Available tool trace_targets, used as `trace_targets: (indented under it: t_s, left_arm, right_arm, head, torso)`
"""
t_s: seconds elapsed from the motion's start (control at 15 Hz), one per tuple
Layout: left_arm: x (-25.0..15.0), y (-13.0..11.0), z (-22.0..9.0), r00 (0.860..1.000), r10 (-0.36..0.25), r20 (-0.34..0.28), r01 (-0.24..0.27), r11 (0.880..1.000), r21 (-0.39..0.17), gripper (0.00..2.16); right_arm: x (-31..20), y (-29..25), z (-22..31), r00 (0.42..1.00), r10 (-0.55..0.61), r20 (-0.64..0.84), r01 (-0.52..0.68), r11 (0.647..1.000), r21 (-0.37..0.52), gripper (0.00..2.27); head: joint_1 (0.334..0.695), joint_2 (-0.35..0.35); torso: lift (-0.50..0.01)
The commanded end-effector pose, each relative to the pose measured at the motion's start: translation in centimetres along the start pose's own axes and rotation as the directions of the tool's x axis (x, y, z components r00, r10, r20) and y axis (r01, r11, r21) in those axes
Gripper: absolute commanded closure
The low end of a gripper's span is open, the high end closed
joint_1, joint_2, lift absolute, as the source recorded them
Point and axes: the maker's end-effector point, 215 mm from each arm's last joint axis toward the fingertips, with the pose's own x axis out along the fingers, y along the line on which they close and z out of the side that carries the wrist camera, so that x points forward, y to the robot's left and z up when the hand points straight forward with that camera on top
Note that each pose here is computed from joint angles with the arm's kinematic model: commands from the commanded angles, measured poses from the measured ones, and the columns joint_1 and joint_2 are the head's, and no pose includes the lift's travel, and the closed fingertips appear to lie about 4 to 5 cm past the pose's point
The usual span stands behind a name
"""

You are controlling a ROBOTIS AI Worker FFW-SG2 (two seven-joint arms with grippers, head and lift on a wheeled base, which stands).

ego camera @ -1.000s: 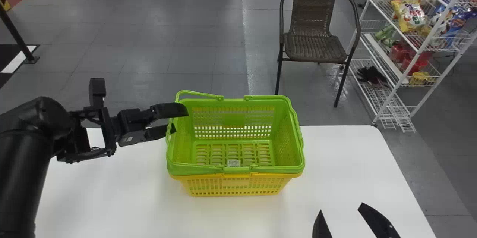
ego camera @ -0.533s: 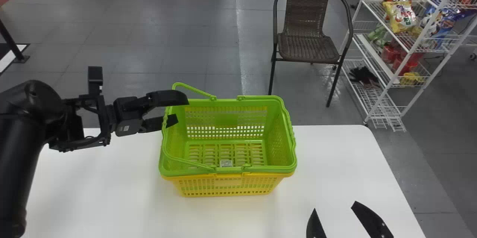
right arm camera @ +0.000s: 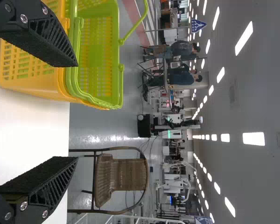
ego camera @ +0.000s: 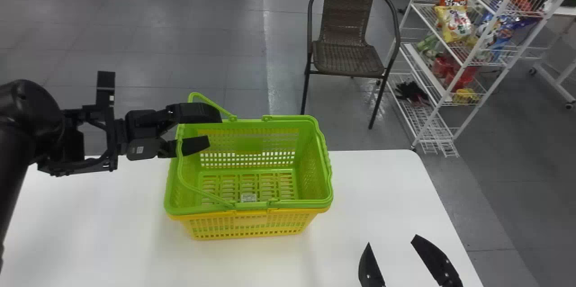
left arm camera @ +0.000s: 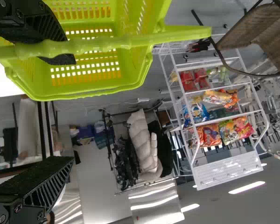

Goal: Grasp handle with right gripper to insert into left gripper then lift and swing left to center

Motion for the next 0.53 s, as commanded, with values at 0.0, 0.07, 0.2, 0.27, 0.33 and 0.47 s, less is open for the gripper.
trace_targets:
  t_s: [0.0,0.07,0.2,0.27,0.33,0.47]
  left_arm:
    - [0.9,-1.0,-0.9,0.999,-0.011,-0.039,0.011,1.000,-0.017,0.08]
    - [1.2,-1.5,-1.3,0.998,-0.017,-0.058,0.016,1.000,-0.025,0.08]
    - [1.9,-2.6,-1.5,0.996,-0.028,-0.081,0.026,0.999,-0.025,0.09]
    - [2.2,-3.1,-1.3,0.996,-0.030,-0.086,0.029,0.999,-0.016,0.09]
    - [2.6,-3.7,-1.1,0.995,-0.037,-0.089,0.036,0.999,-0.008,0.09]
    - [3.2,-4.2,-0.8,0.995,-0.023,-0.101,0.025,1.000,0.017,0.09]
  right_arm:
    - [0.4,-1.5,0.5,1.000,-0.023,0.012,0.023,1.000,-0.008,0.10]
    - [0.6,-2.1,0.9,0.999,-0.031,0.019,0.032,0.999,-0.011,0.10]
    - [1.0,-3.2,1.3,0.999,-0.048,0.024,0.048,0.999,-0.022,0.10]
    - [1.2,-3.7,1.5,0.998,-0.055,0.027,0.056,0.998,-0.027,0.10]
    - [1.4,-4.2,1.8,0.998,-0.061,0.034,0.062,0.998,-0.032,0.10]
    - [1.7,-5.0,2.5,0.996,-0.072,0.047,0.073,0.997,-0.034,0.10]
  head:
    - [0.695,-0.162]
    - [0.695,-0.174]
    - [0.695,-0.210]
    - [0.695,-0.220]
    - [0.695,-0.230]
    - [0.695,-0.256]
  torso:
    - [0.000]
    - [0.000]
    - [0.000]
    - [0.000]
    - [0.000]
    - [0.000]
